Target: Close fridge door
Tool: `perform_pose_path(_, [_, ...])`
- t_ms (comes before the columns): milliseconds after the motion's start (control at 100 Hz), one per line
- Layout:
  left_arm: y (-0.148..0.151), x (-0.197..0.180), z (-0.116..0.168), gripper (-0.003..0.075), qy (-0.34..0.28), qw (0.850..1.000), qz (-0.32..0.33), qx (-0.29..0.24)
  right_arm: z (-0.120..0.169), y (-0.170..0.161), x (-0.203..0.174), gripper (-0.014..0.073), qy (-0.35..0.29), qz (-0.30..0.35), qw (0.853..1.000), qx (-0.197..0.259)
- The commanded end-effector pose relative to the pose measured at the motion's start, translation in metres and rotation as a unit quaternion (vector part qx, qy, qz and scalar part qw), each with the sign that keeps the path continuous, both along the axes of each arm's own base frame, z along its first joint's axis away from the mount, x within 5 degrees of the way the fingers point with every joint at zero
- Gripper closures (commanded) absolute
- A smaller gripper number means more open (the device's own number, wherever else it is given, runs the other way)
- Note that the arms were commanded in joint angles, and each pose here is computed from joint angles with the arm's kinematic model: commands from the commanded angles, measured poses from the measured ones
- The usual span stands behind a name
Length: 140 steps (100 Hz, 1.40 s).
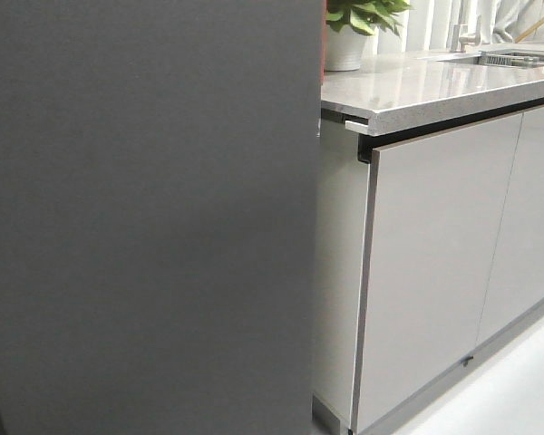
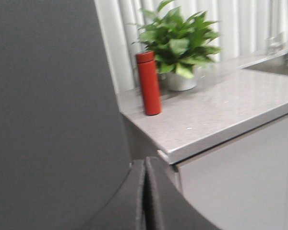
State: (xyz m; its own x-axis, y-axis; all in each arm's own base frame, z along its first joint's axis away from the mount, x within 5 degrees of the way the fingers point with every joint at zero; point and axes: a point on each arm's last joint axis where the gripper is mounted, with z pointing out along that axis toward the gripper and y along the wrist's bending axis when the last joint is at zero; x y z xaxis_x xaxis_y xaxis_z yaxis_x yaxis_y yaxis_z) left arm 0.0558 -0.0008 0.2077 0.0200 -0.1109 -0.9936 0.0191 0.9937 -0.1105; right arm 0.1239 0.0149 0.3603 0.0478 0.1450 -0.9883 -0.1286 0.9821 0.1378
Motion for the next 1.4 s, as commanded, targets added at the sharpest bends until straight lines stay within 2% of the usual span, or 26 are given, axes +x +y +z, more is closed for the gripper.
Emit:
perform_pose_path(0, [-0.001, 0.000, -0.005, 0.0740, -0.033, 0.999, -0.004, -0.005, -0.003, -0.007, -0.023, 0.0666, -0.075, -0.026, 0.997, -0.014])
perform_pose_path(130, [-0.001, 0.000, -0.005, 0.0740, -0.033, 0.999, -0.004, -0.005, -0.041, -0.012, -0.047, 0.0666, -0.094, -0.041, 0.995, -0.019])
perform_pose_path(320, [-0.001, 0.000, -0.005, 0.0740, -0.033, 0.999, -0.004, -0.005, -0.097, -0.016, -0.064, 0.0666, -0.086, -0.067, 0.993, -0.035])
perform_pose_path(620, [-0.001, 0.000, -0.005, 0.0740, -0.033, 0.999, -0.004, -0.005, -0.147, -0.017, -0.069, 0.0666, -0.070, -0.076, 0.994, -0.038])
perform_pose_path(670, [-0.001, 0.000, -0.005, 0.0740, -0.033, 0.999, -0.004, -0.005, -0.150, -0.016, -0.069, 0.0666, -0.051, -0.071, 0.995, -0.039])
perform_pose_path(770, [-0.001, 0.000, -0.005, 0.0740, -0.033, 0.999, -0.004, -0.005, -0.150, -0.015, -0.069, 0.0666, -0.052, -0.069, 0.995, -0.047])
perform_pose_path(920, [-0.001, 0.000, -0.005, 0.0740, -0.033, 0.999, -0.004, -0.005, -0.150, -0.015, -0.069, 0.0666, -0.053, -0.065, 0.996, -0.027])
perform_pose_path(1390, [-0.001, 0.000, -0.005, 0.0740, -0.033, 0.999, -0.004, -0.005, -0.150, -0.015, -0.069, 0.0666, -0.053, -0.066, 0.996, -0.032])
